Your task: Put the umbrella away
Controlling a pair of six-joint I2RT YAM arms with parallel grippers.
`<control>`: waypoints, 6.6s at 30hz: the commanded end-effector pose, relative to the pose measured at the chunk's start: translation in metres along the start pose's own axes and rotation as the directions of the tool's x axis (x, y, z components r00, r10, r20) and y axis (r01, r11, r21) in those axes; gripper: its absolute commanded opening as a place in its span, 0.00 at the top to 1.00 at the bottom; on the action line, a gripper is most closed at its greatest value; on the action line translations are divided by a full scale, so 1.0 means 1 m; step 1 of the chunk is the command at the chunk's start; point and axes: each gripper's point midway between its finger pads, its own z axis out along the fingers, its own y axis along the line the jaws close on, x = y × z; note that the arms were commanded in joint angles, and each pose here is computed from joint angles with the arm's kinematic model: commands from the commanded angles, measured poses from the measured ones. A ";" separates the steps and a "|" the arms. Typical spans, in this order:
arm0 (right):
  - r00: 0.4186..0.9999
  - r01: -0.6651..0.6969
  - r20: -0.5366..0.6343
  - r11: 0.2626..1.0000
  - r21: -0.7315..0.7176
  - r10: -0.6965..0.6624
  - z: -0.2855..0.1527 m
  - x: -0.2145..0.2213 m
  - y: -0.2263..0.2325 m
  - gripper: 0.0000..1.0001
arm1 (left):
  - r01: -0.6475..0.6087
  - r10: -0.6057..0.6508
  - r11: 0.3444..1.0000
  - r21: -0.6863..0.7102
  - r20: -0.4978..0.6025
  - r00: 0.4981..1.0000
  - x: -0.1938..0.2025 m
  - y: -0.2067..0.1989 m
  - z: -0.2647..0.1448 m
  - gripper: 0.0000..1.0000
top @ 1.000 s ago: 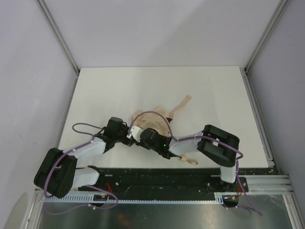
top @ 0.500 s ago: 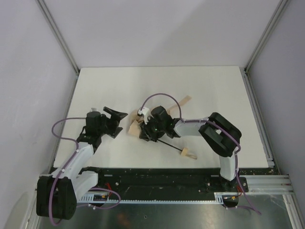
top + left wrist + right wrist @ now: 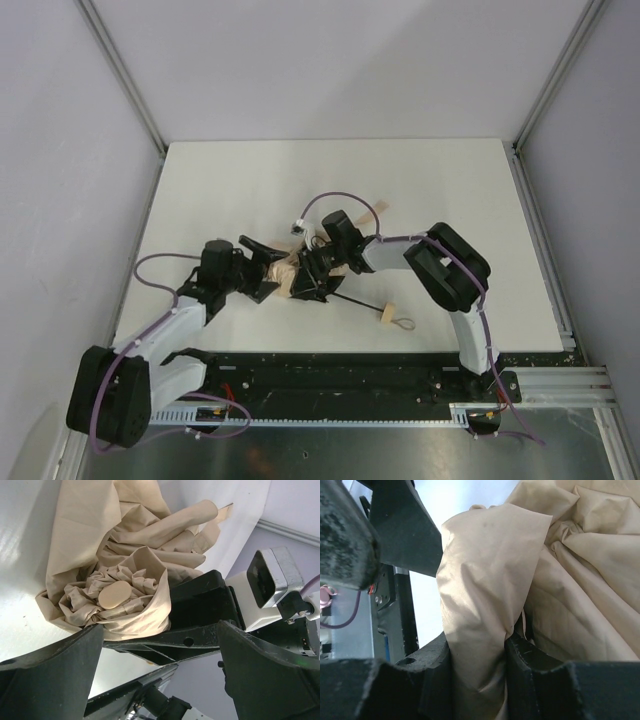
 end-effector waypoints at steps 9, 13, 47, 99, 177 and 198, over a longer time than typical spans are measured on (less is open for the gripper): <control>0.953 -0.260 -0.148 0.964 0.051 0.265 -0.011 0.064 -0.009 1.00 | 0.034 -0.034 0.999 0.003 -0.002 0.999 0.012 0.010 -0.002 0.00; 0.980 -0.198 -0.004 0.977 0.079 0.199 -0.034 0.014 -0.003 1.00 | -0.061 0.060 0.993 0.096 0.015 0.998 0.004 -0.007 -0.017 0.01; 0.832 -0.112 0.543 0.926 0.361 -0.111 -0.223 -0.132 0.070 1.00 | -0.380 0.543 0.700 0.605 -0.104 0.833 0.115 -0.137 -0.032 0.55; 0.653 0.674 -0.520 0.735 0.069 -0.550 -0.026 0.086 0.009 1.00 | -0.334 0.311 0.938 0.089 0.202 0.929 -0.001 0.011 -0.068 0.22; 0.801 0.430 -0.356 0.877 -0.214 -0.480 0.002 0.108 0.058 1.00 | 0.097 -0.022 0.974 -0.206 0.338 0.941 -0.020 0.099 0.041 0.84; 0.870 0.486 -0.185 0.738 0.468 -0.456 -0.089 0.000 0.045 0.01 | 0.038 -0.021 0.940 -0.339 0.055 0.998 0.027 0.119 0.035 1.00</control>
